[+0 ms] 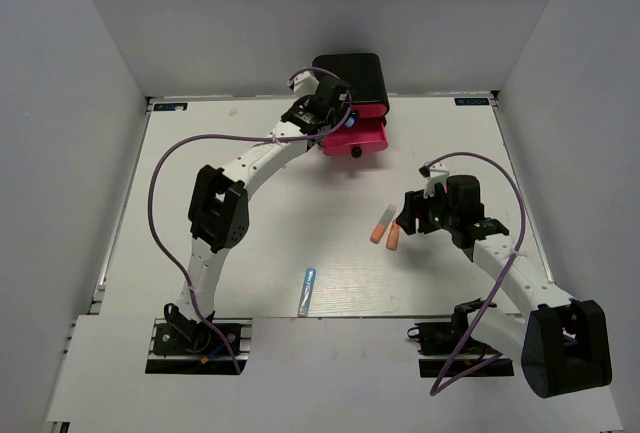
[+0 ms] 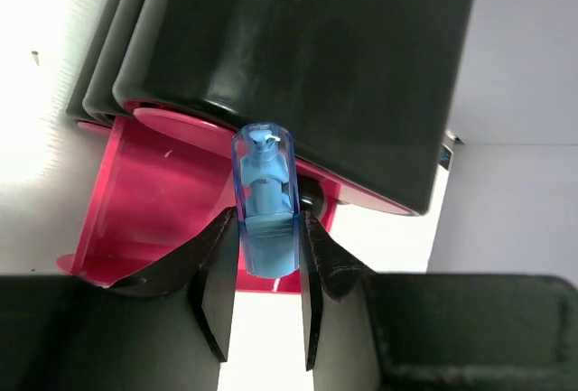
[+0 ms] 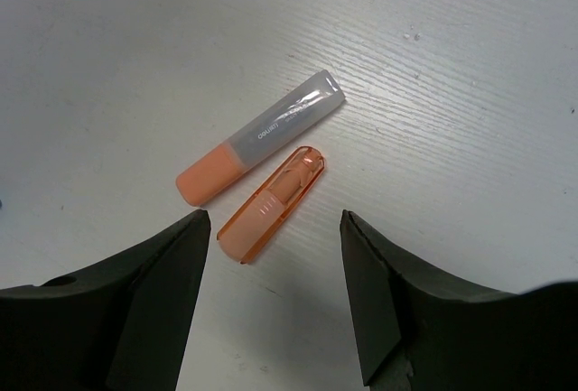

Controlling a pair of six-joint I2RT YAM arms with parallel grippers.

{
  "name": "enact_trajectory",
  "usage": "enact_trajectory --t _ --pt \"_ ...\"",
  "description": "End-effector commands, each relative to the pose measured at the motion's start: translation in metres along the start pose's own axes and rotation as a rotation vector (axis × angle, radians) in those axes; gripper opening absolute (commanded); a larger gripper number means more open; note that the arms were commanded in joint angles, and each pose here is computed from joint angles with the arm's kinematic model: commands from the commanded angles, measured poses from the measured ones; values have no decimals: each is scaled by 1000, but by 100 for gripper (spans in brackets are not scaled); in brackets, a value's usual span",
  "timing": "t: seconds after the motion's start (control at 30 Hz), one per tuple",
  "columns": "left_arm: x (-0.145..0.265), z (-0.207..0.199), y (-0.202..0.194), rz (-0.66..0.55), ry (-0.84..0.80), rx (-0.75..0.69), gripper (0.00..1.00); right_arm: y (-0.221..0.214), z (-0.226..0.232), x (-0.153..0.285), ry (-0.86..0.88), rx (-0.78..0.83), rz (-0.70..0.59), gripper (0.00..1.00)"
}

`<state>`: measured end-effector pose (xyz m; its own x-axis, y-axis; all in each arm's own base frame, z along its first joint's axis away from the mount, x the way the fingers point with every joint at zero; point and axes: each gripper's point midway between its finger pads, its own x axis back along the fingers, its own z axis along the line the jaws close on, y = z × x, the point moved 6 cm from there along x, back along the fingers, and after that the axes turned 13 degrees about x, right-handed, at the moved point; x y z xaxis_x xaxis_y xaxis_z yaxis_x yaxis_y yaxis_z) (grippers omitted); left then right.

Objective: Sort the stationery into containers
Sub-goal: Place the stationery into the container, then grab a piece of stationery with the right arm

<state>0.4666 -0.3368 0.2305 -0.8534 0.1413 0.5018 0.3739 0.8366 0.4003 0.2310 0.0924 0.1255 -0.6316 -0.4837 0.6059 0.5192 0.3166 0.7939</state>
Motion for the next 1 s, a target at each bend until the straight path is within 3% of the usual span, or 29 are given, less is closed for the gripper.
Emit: enact_trajectory --t 0.0,0.1,0.13,0.43,0.7,0.87,0.97 --pt "1 -3 7 -42 -1 21 19 6 0 -1 6 10 -45 66" --pt "-4 7 3 -37 27 8 24 4 0 -1 10 0 -38 66" --pt "-4 7 3 -37 27 8 31 5 0 -2 14 2 -40 66" --pt "-7 10 0 -24 33 5 56 1 0 -3 10 2 -22 66" --pt "13 -2 8 -4 -3 -21 59 -8 -2 -10 17 -30 74 66" --pt "62 -12 19 14 -87 -111 62 -14 -5 -20 29 -59 181 56" --pt "83 18 17 38 -64 -143 67 -26 -4 -28 47 -94 272 54"
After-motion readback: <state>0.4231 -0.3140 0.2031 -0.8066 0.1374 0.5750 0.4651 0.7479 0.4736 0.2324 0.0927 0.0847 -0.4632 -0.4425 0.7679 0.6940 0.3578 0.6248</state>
